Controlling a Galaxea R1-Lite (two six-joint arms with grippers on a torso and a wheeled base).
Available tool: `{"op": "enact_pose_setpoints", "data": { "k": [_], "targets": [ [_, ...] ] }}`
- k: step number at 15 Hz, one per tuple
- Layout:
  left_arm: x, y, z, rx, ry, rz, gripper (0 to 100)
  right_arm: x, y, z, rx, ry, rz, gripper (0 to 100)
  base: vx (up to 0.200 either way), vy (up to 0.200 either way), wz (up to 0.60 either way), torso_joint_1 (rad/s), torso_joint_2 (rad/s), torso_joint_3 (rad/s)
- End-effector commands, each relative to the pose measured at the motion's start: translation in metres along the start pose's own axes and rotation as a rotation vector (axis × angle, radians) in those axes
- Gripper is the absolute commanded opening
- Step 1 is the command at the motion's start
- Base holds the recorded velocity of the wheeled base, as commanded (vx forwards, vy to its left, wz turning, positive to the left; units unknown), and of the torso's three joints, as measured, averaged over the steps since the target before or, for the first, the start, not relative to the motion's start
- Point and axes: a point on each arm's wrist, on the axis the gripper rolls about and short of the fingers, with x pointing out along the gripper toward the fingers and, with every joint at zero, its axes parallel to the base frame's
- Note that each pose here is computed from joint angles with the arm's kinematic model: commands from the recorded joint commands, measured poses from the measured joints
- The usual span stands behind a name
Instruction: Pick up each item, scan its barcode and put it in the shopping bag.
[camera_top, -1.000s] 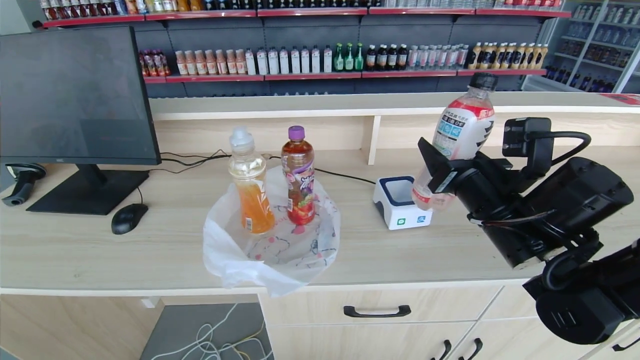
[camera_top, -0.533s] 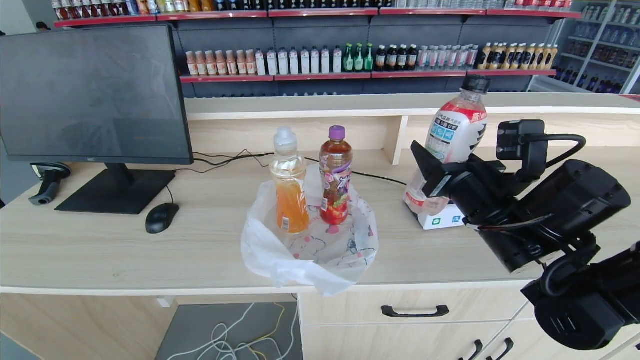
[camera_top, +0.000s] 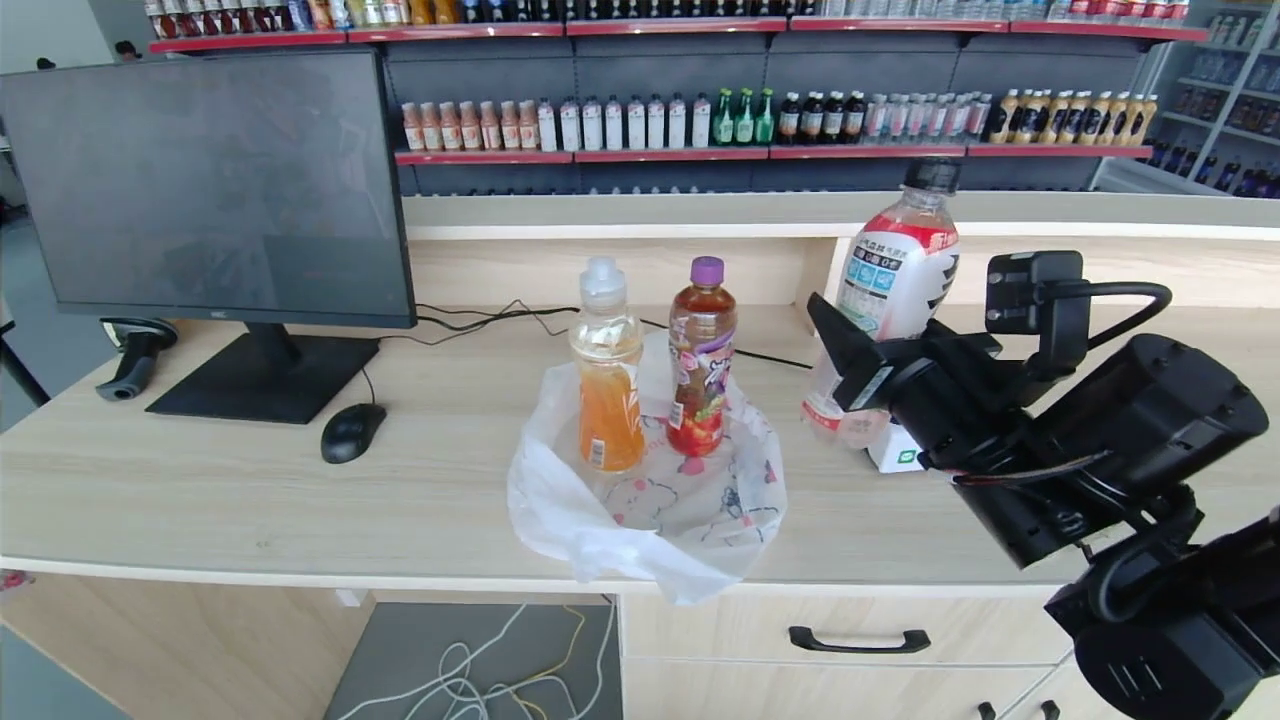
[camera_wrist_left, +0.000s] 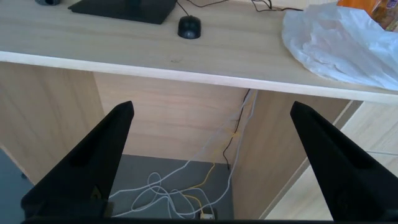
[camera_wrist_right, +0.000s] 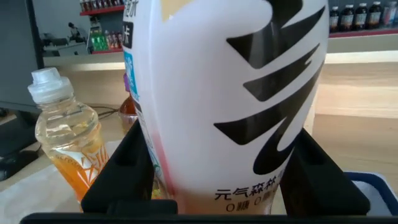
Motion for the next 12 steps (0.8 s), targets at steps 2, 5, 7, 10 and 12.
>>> {"op": "enact_pose_setpoints", "data": {
  "k": [2,5,7,10,12],
  "targets": [
    [0.000,0.000,0.000,-0.001,0.001,0.000,100,-0.014,0.012,-0.003,0.008,0.040,0.049,0,0.000,0.000,0.00,0.000,0.00,0.000],
    [0.000,0.000,0.000,0.001,0.002,0.000,100,-0.022,0.034,-0.006,0.028,0.061,0.124,0,0.000,0.000,0.00,0.000,0.00,0.000],
    [0.000,0.000,0.000,-0.001,0.002,0.000,100,-0.019,0.038,-0.015,0.027,0.082,0.130,0,0.000,0.000,0.00,0.000,0.00,0.000],
    [0.000,0.000,0.000,-0.001,0.002,0.000,100,-0.013,0.042,-0.031,0.023,0.114,0.132,0,0.000,0.000,0.00,0.000,0.00,0.000],
    [0.000,0.000,0.000,-0.002,0.002,0.002,100,-0.010,0.048,-0.041,0.021,0.135,0.147,0,0.000,0.000,0.00,0.000,0.00,0.000]
  ]
}}
